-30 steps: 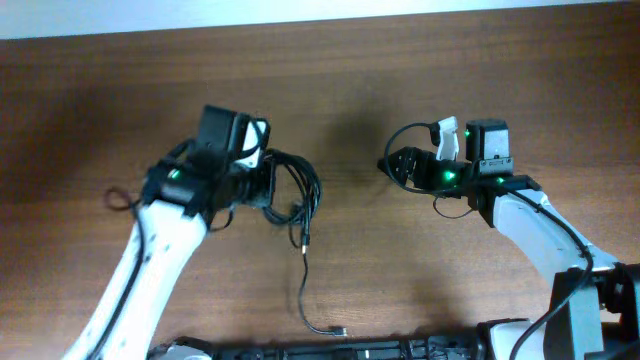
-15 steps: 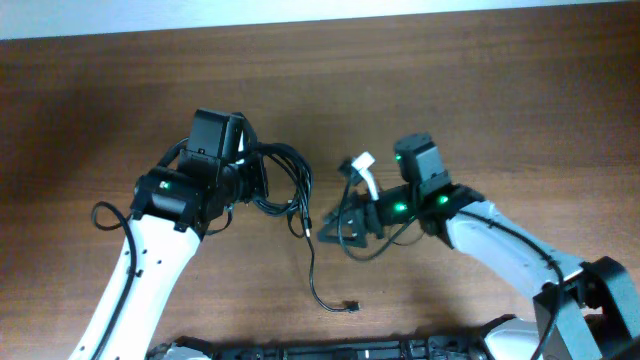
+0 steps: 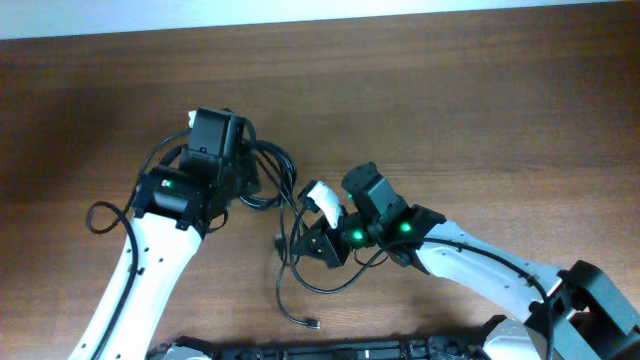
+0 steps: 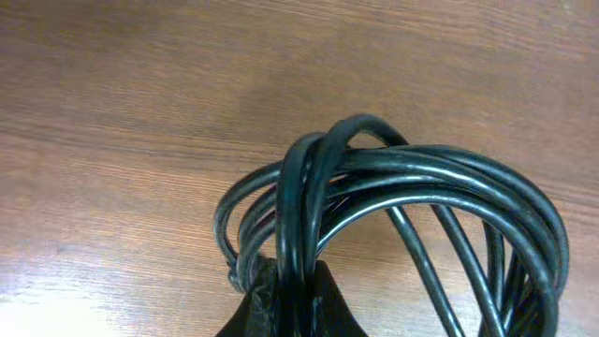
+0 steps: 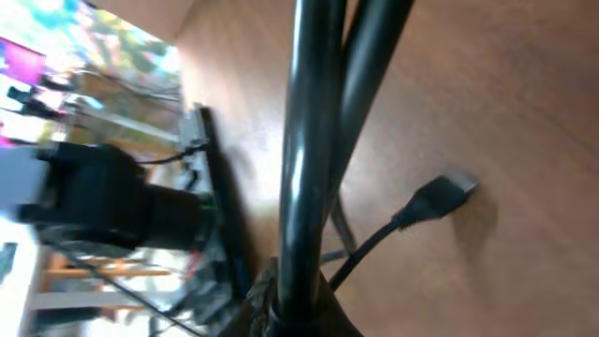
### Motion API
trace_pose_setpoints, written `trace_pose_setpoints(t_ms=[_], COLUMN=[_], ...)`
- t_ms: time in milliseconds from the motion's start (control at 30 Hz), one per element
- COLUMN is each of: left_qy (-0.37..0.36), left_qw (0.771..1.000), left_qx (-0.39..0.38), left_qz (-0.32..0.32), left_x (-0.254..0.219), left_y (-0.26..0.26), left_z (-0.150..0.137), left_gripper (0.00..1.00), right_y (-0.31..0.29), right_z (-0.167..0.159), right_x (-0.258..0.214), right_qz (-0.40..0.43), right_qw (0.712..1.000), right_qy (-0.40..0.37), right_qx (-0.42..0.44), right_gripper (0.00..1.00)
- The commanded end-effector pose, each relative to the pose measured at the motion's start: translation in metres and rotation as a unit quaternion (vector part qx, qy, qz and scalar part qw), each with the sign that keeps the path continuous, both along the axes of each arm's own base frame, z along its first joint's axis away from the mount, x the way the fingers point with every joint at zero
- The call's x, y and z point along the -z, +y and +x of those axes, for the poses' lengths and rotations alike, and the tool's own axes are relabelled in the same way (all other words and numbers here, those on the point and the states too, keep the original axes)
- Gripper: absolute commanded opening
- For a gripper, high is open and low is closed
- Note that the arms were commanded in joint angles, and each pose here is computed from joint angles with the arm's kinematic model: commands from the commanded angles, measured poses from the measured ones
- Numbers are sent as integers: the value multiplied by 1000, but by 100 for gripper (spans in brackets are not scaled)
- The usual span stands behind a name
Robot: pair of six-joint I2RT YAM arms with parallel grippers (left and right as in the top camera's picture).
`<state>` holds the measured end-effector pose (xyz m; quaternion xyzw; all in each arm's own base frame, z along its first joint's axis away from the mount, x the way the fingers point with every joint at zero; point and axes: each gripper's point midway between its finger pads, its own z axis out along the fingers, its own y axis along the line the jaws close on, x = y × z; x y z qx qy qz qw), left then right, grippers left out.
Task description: Untangle cables
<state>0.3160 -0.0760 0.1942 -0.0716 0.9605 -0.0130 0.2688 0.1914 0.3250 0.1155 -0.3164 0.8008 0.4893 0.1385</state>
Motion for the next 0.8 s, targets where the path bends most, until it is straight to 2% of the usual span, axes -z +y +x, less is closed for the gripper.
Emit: trace_pose_setpoints(t_ms=[0, 100, 267, 333, 500, 567, 633, 767], left_qy=[-27, -13, -7, 0, 4, 18, 38, 60], left_qw=[998, 999, 1000, 999, 1000, 999, 996, 995], left_qx=[-51, -27, -18, -7, -5, 4, 23, 25], left_qz=[27, -12, -25, -42, -29, -43, -73, -75], left_x=[-8, -5, -4, -3, 0, 5, 12, 24], left_y=[18, 2, -3, -10, -7, -14, -27, -31], left_z=[9, 5, 4, 2, 2, 0, -2, -1], left_gripper=[0, 0, 0, 0, 0, 0, 0, 0], right_y=[4, 1, 7, 10, -18, -31, -36, -49], right_z=[-26, -7, 11, 24, 49, 74, 89, 124], right_x=[-49, -80, -118, -139, -203, -211, -216, -229], right_qz=[110, 165, 235, 263, 351, 366, 380, 425], right_qw=[986, 979, 967, 961, 935, 928, 917, 875], right_qy=[93, 86, -49, -73, -55, -20, -18, 62], right_qx=[-84, -78, -86, -53, 9, 72, 115, 223], right_gripper=[4, 4, 4, 4, 4, 4, 4, 4])
